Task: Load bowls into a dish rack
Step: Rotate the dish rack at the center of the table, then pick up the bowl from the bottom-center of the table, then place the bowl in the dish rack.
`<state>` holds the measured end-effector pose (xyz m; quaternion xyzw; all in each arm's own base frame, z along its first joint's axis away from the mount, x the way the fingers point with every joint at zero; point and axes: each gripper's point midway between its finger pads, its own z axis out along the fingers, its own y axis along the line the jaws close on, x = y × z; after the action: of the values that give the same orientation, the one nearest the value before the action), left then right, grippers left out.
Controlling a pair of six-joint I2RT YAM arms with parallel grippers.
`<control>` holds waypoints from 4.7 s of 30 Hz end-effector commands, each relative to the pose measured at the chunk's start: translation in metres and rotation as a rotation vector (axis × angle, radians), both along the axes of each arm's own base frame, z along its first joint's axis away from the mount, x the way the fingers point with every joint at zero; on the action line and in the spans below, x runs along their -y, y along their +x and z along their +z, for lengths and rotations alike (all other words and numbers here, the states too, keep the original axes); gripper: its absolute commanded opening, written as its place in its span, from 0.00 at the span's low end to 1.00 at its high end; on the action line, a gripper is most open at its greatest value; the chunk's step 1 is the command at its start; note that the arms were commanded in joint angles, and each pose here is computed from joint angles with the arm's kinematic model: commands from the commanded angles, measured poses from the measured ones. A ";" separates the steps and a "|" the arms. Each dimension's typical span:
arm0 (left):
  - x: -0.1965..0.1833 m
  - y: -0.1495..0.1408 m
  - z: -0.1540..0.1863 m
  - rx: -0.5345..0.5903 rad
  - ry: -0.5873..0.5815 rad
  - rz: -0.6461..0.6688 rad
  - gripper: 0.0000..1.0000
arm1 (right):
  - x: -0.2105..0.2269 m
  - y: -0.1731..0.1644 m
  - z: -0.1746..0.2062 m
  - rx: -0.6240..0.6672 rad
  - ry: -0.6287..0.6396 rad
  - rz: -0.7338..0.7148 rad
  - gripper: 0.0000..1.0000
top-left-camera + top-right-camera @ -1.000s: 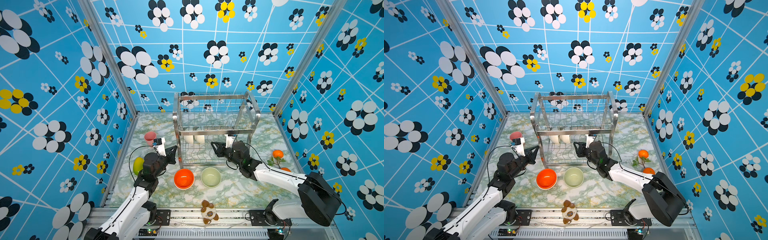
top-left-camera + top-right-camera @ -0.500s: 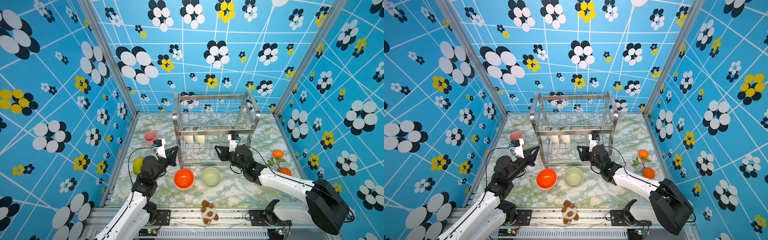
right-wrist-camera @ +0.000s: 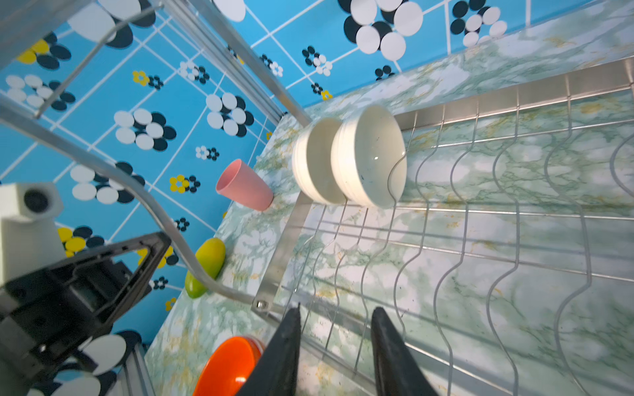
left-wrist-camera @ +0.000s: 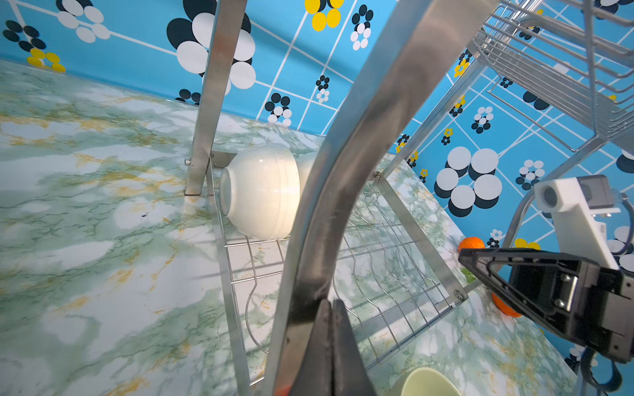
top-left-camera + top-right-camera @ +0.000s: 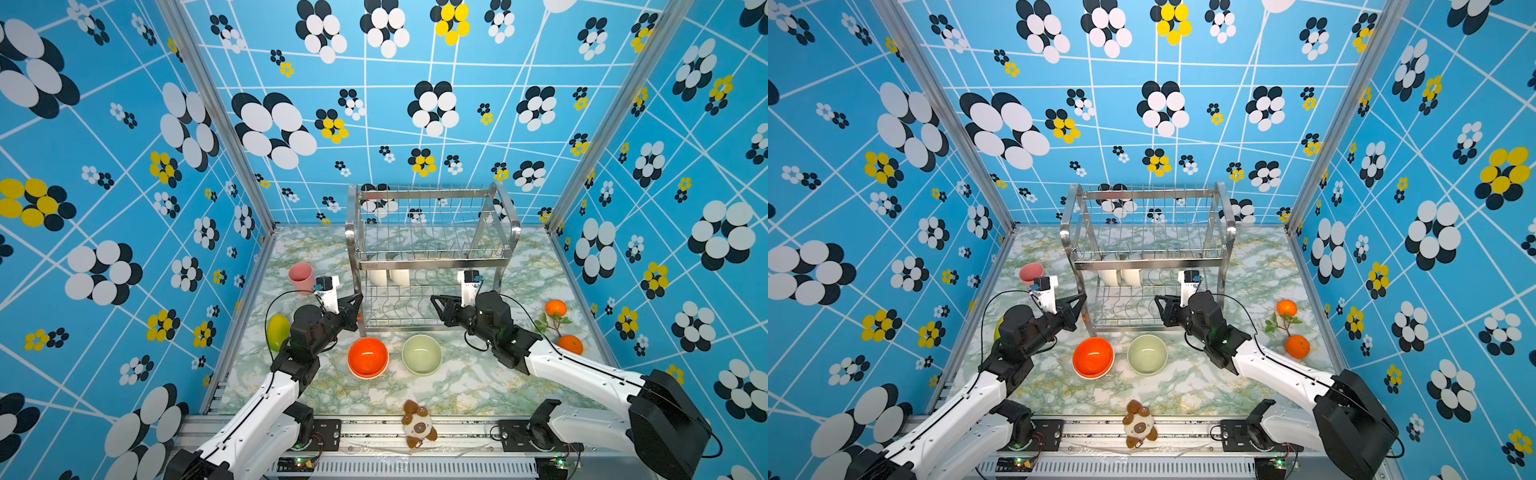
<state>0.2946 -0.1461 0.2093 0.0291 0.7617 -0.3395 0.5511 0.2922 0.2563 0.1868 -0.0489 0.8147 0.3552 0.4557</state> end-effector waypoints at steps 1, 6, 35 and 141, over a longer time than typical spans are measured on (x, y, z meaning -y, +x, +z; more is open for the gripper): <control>-0.006 0.009 0.007 0.028 0.026 0.046 0.00 | -0.012 -0.026 -0.011 -0.018 -0.078 0.128 0.38; -0.004 0.013 0.007 0.027 0.027 0.044 0.00 | -0.029 -0.055 -0.023 -0.036 -0.141 0.257 0.39; -0.004 0.023 0.010 0.048 0.058 0.055 0.00 | -0.073 -0.147 -0.083 -0.051 -0.578 0.626 0.45; -0.042 -0.014 0.049 0.186 0.037 0.187 0.99 | -0.144 -0.021 0.049 0.028 0.625 0.595 0.04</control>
<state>0.2804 -0.1082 0.2606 0.0031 0.7120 -0.2766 0.6454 0.2709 0.3970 0.1987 -0.1227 0.6644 0.6715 0.3043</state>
